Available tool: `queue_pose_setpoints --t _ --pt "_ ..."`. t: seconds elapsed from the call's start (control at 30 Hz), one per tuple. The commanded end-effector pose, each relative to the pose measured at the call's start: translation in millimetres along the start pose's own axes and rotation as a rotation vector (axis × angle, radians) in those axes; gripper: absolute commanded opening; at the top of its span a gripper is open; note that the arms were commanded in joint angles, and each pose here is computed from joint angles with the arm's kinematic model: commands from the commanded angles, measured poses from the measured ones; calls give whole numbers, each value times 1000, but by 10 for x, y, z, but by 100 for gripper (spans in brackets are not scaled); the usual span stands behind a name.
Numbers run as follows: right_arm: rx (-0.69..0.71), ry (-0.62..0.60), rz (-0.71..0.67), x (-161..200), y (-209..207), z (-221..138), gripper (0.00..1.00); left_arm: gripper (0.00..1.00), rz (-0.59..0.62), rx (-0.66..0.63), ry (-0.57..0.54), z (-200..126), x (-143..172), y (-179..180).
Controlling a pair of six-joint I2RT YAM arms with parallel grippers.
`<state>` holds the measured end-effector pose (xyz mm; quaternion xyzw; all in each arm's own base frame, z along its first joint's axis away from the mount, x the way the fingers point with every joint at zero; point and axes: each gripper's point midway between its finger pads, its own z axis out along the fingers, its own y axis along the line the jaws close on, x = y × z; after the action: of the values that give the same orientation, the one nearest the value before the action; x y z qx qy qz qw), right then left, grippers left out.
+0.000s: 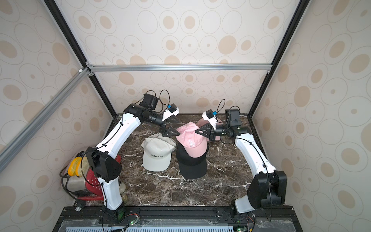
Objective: Stack the baseball caps by color
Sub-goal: Pick up the baseball cap from the center of the board.
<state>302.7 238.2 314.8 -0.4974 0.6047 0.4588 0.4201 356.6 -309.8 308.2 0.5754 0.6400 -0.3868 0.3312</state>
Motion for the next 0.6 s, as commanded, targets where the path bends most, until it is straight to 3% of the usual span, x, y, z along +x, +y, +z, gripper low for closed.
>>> queue_pose_setpoints --t 0.0,0.43,0.57 --pt "-32 -17 -45 -101 123 -7 0 99 14 60 -26 25 -109 -144" --pt "-51 -6 -34 -57 121 19 0 99 23 81 26 335 -89 -121" --pt "-58 4 -42 -31 156 12 0 91 32 120 11 330 -135 -184"
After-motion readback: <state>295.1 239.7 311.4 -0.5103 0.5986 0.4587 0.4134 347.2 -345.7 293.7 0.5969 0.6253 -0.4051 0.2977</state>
